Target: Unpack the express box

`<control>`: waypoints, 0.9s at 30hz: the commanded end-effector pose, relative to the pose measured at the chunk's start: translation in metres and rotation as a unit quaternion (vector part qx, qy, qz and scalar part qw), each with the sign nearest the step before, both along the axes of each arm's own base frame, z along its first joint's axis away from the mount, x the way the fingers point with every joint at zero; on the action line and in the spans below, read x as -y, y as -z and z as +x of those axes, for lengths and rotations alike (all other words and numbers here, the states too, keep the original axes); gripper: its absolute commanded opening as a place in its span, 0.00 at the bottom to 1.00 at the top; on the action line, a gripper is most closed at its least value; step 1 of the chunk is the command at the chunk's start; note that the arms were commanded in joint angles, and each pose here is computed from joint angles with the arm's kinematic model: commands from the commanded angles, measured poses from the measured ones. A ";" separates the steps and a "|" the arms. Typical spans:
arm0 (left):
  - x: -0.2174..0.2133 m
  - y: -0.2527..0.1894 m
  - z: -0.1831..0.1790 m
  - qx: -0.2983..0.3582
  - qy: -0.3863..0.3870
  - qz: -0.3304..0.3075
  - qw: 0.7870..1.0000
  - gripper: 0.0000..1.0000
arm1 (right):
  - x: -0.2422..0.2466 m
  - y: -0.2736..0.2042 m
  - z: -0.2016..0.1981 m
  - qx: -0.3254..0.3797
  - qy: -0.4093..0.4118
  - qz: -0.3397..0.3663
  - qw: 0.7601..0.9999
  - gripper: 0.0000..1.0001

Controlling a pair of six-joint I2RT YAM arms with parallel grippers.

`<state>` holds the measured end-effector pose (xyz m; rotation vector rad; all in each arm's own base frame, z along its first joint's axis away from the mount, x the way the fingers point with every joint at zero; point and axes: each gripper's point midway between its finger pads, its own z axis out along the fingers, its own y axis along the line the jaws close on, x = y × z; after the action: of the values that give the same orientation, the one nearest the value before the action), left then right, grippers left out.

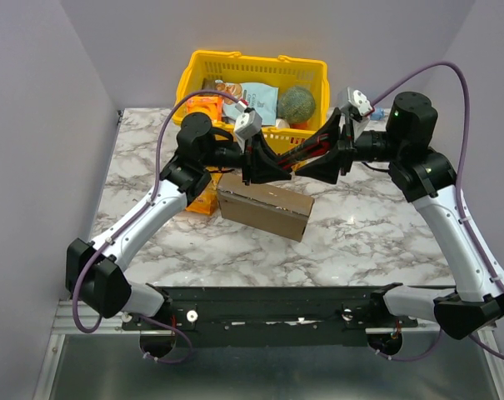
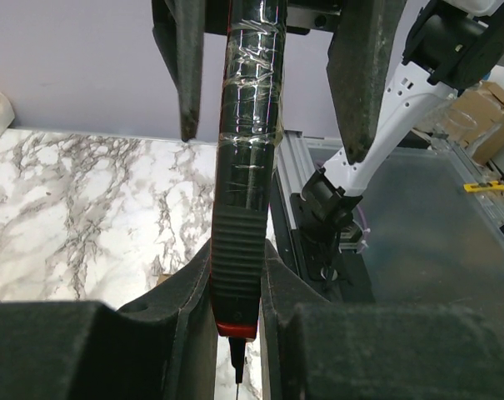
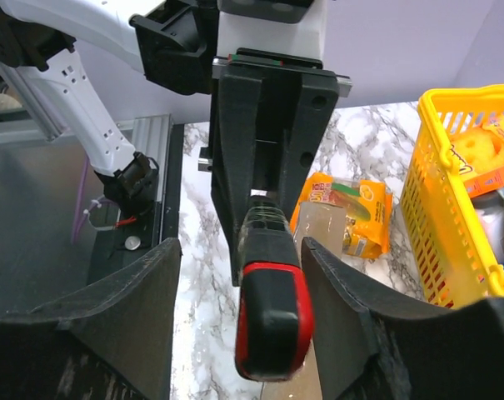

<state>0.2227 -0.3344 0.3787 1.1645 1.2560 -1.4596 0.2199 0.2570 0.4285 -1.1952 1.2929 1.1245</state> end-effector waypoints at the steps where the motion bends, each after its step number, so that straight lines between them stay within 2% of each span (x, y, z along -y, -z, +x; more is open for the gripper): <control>1: 0.005 -0.025 0.002 0.025 -0.002 -0.023 0.999 0.00 | -0.004 -0.006 0.000 0.010 0.003 0.006 1.000 0.64; 11: 0.013 -0.022 -0.003 0.026 0.014 -0.022 0.999 0.00 | -0.006 -0.013 0.001 0.014 0.010 0.016 1.000 0.60; 17: 0.014 -0.025 -0.001 0.028 0.010 -0.026 0.999 0.00 | -0.008 -0.007 0.000 0.003 0.000 0.012 1.000 0.49; 22: 0.015 -0.029 0.002 0.029 0.005 -0.029 0.999 0.00 | -0.008 -0.002 -0.001 0.000 -0.001 0.007 1.000 0.46; 25: 0.017 -0.027 0.005 0.027 0.004 -0.028 0.999 0.00 | -0.009 0.000 0.001 -0.001 0.002 0.005 1.000 0.34; 26: 0.017 -0.026 0.006 0.024 0.002 -0.025 0.999 0.00 | -0.008 -0.001 0.002 0.001 0.005 0.005 1.000 0.17; 27: 0.018 -0.024 0.007 0.022 -0.001 -0.023 0.999 0.10 | -0.008 -0.002 0.004 0.002 0.015 0.006 1.000 0.05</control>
<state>0.2214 -0.3477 0.3887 1.1888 1.2147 -1.4765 0.2263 0.2619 0.4356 -1.1637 1.2804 1.0927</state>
